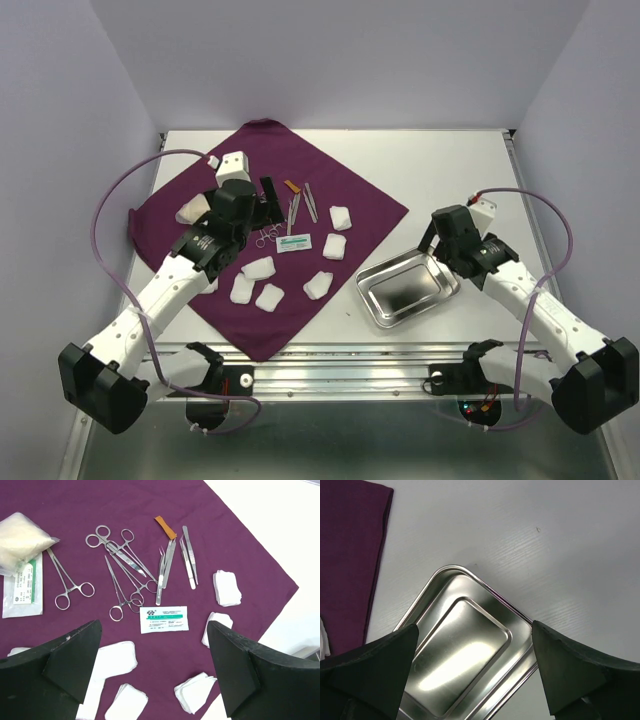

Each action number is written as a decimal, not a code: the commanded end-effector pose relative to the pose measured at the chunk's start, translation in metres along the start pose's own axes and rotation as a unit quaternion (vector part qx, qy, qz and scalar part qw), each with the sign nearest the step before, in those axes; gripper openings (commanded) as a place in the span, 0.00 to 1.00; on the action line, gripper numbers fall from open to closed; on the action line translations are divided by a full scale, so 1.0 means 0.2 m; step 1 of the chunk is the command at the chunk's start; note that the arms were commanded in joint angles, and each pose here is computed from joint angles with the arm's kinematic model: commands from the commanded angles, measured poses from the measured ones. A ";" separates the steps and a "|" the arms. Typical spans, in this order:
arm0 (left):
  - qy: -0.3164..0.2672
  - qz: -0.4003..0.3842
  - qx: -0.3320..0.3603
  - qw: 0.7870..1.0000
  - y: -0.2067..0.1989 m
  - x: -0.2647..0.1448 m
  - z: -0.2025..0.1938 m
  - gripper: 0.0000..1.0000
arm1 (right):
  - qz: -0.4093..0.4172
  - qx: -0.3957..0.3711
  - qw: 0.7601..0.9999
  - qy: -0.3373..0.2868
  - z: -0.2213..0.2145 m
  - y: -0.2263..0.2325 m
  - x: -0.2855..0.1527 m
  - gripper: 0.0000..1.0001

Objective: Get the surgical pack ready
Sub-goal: Pick up the container from the center of the board, then place the container at the center of the board, then pick up the medical item from the surgical kit.

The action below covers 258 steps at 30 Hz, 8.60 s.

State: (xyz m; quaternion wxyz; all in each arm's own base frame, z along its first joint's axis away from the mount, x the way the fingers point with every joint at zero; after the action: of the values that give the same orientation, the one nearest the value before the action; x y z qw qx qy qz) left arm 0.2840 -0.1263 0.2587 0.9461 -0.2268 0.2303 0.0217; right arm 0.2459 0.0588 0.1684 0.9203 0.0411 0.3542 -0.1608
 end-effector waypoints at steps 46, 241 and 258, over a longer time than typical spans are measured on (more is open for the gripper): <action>0.012 -0.032 -0.007 0.999 0.01 0.01 -0.08 0.99 | 0.057 0.164 0.965 0.195 -0.57 0.03 -0.09 0.58; 0.037 0.041 -0.019 0.998 0.35 -0.13 -0.01 0.99 | 0.201 -0.210 0.957 0.006 0.26 1.73 0.61 0.01; 0.041 0.029 -0.020 0.999 0.33 -0.13 0.00 0.99 | 0.218 -0.161 0.960 -0.075 0.61 1.62 0.27 0.01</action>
State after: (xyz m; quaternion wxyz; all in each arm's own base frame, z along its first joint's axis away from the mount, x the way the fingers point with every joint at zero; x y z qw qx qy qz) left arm 0.2491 -0.0661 0.2307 0.9250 -0.2347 0.2939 0.0539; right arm 0.4698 0.3330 0.1621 0.9327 -0.0684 0.3378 0.1064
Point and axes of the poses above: each gripper's point midway between its finger pads, its own x axis out along the fingers, its own y axis along the line the jaws close on, z = x × y, the point moved 4 cm from there along -x, back along the fingers, and after that the axes turned 12 degrees about -x, right-handed, at the moved point
